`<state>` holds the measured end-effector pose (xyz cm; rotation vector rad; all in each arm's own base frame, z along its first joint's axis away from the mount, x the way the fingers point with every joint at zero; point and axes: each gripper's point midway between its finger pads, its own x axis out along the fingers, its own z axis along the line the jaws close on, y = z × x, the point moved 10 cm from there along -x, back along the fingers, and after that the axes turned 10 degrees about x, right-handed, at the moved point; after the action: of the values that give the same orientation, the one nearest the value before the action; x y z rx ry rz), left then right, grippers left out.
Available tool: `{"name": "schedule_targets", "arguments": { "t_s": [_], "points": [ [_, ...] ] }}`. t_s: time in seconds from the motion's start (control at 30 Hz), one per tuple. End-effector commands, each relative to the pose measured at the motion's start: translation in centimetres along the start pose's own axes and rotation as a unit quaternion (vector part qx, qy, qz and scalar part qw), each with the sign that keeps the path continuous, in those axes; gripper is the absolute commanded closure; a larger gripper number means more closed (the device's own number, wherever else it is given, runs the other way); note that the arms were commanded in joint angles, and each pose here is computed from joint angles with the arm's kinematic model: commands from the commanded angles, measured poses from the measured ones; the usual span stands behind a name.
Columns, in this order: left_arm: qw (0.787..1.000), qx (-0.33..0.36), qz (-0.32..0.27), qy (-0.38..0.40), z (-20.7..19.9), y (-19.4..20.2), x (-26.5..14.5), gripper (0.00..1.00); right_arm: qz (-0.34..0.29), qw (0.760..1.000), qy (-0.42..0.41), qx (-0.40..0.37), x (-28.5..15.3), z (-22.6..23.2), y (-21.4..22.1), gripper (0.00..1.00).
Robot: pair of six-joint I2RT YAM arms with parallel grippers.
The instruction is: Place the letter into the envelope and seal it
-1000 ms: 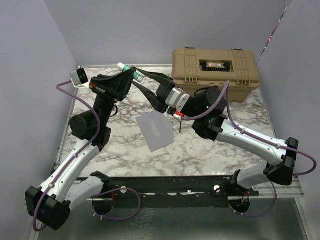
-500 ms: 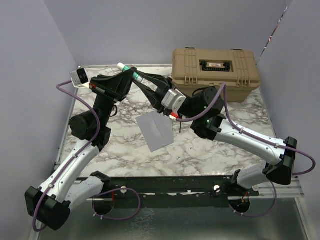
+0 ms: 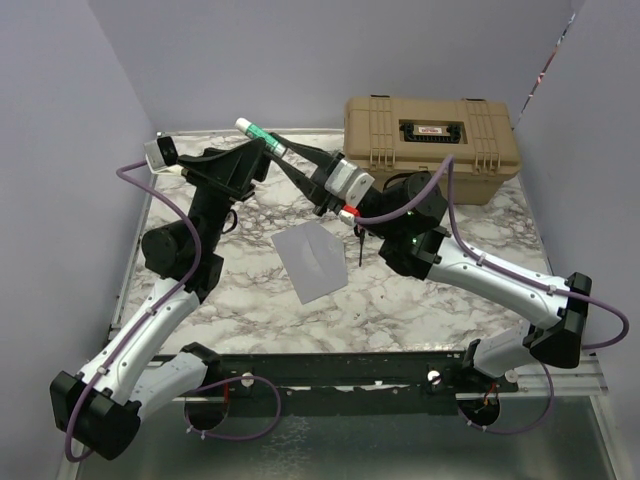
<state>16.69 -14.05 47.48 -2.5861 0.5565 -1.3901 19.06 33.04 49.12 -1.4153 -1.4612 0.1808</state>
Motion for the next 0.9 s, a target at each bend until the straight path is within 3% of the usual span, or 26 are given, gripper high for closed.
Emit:
{"name": "schedule_targets", "arguments": {
  "t_s": [0.0, 0.1, 0.17, 0.33, 0.6, 0.73, 0.87],
  "points": [
    [1.000, 0.018, 0.015, -0.009, 0.1, 0.3, -0.4, 0.32, -0.006, 0.998, 0.054, 0.011, -0.9, -1.4, -1.4, 0.99],
    [0.998, 0.055, 0.029, -0.029, 0.5, 0.4, -0.5, 0.16, 0.016, 0.997, 0.065, 0.026, -1.7, -1.7, -1.4, 0.99],
    [0.993, 0.081, 0.057, -0.059, 1.0, 0.7, -0.5, 0.11, 0.038, 0.996, 0.072, 0.046, -2.4, -1.9, -1.4, 0.99],
    [0.976, 0.115, 0.123, -0.134, 3.3, 1.8, -1.8, 0.09, 0.096, 0.981, 0.117, 0.122, -4.5, -2.5, -1.6, 0.99],
    [0.960, 0.126, 0.157, -0.194, 6.0, 3.0, -4.5, 0.04, 0.186, 0.938, 0.173, 0.236, -8.7, -2.7, -1.1, 0.99],
    [0.948, 0.081, 0.203, -0.234, 8.1, 4.3, -5.0, 0.04, 0.200, 0.903, 0.198, 0.325, -10.4, -1.6, -0.2, 0.99],
    [0.948, -0.008, 0.218, -0.231, 9.9, 5.7, -5.2, 0.05, 0.187, 0.886, 0.210, 0.368, -11.7, -1.2, 0.9, 0.99]
  ]
}}
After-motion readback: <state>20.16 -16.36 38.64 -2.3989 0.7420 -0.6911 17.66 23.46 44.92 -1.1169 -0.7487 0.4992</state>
